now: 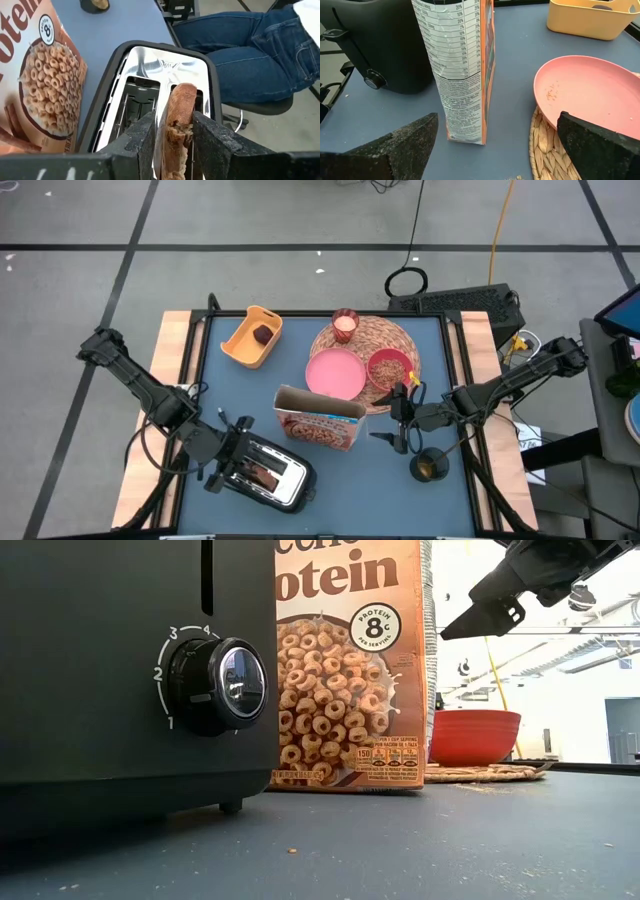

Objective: Arrange a breakfast setting
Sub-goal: Put the bagel on the pink plate

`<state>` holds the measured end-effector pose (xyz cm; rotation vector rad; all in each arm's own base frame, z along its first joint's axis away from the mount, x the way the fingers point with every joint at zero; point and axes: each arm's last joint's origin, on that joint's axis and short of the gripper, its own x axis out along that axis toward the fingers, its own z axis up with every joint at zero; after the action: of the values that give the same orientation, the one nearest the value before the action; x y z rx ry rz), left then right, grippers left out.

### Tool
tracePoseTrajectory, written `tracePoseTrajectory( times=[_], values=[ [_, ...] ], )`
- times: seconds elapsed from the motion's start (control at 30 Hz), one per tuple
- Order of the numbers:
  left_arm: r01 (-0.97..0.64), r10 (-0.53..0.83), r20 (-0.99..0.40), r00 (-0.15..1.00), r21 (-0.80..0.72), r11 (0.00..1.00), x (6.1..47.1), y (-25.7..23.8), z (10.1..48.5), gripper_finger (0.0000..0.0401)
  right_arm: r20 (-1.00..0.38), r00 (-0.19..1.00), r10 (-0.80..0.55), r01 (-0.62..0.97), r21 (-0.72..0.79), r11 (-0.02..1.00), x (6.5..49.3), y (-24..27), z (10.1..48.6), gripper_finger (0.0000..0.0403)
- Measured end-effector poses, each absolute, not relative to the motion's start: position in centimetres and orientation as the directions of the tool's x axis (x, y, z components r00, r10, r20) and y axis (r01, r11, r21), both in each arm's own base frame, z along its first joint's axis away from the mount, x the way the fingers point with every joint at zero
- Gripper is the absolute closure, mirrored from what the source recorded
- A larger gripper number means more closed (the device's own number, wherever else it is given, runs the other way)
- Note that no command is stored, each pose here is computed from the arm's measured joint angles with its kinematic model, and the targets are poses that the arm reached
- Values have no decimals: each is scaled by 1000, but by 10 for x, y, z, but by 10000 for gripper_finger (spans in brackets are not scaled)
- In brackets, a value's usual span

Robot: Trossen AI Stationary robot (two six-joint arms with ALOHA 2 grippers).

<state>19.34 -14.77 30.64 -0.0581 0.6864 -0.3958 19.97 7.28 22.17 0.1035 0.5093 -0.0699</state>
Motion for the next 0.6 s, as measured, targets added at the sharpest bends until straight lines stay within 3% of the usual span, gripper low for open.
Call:
tracePoseTrajectory(
  times=[0.6],
  values=[
    [199, -374, -606, 702, -338, 920, 194, -147, 306, 270, -490, 871, -41, 93, 82, 992, 200, 73, 222, 7]
  ],
)
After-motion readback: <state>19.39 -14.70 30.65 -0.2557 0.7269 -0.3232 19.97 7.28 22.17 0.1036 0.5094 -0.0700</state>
